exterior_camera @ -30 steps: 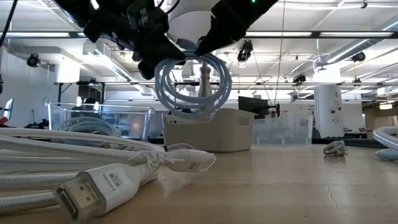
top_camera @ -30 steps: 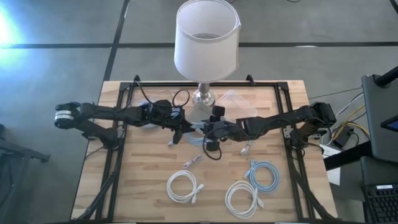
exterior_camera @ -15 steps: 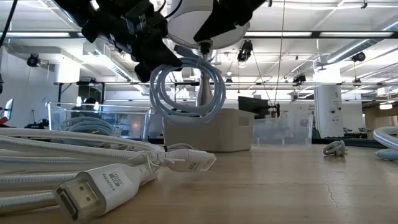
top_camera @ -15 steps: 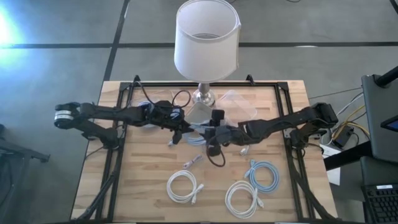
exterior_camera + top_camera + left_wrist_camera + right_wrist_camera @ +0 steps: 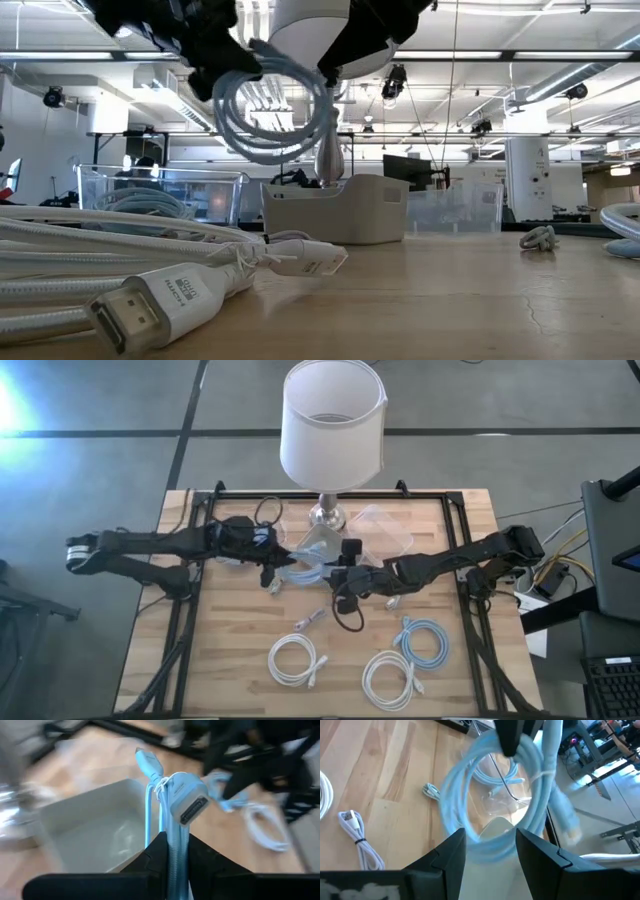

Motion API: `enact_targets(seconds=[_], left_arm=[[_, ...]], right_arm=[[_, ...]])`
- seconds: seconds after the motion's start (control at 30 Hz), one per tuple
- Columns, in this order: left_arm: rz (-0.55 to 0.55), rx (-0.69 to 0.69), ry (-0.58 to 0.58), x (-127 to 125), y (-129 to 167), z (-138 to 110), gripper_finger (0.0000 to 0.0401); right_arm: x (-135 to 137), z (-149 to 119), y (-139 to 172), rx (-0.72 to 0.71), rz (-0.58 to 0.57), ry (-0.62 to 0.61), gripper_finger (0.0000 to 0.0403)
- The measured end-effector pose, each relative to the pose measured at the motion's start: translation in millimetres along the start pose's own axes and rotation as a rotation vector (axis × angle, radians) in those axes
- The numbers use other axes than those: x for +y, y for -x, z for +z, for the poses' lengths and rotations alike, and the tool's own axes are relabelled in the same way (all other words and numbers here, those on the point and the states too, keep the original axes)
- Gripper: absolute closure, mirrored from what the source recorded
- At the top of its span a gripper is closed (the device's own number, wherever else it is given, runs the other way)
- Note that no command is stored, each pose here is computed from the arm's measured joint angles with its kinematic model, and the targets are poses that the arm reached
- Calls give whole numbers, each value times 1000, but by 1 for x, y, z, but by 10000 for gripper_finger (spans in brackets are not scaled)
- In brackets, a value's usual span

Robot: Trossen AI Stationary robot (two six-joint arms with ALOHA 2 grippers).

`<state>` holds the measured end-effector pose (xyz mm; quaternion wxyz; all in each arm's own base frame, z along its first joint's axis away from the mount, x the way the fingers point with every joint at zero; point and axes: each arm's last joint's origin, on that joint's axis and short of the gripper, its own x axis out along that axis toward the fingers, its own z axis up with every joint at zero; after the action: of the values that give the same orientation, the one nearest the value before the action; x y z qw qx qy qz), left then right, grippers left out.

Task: Pick & Place USB Port
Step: Put the left blue HDMI cable into the left transparent bin

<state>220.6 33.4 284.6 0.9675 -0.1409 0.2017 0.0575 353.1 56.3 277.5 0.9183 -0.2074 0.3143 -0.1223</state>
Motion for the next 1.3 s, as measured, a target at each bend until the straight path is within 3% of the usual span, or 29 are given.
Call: enact_targets(seconds=[0.2,0.33,0.63,0.87,1.03,1.3], left_arm=[[245,48,-29,6,29,-8,350],[351,41,-29,8,43,-11,349],[375,-28,-26,7,70,-9,349],[540,-29,14,11,88,-17,348],[645,36,69,15,90,-27,348],[672,86,92,22,78,-45,348]], right_arm=[[0,0,0,0,0,-11,244],[0,0,0,1,0,-11,247],[0,-1,0,2,0,-11,242],[0,-1,0,2,0,-10,247],[0,-1,-1,3,0,-10,254],[1,-1,-1,4,0,-8,250]])
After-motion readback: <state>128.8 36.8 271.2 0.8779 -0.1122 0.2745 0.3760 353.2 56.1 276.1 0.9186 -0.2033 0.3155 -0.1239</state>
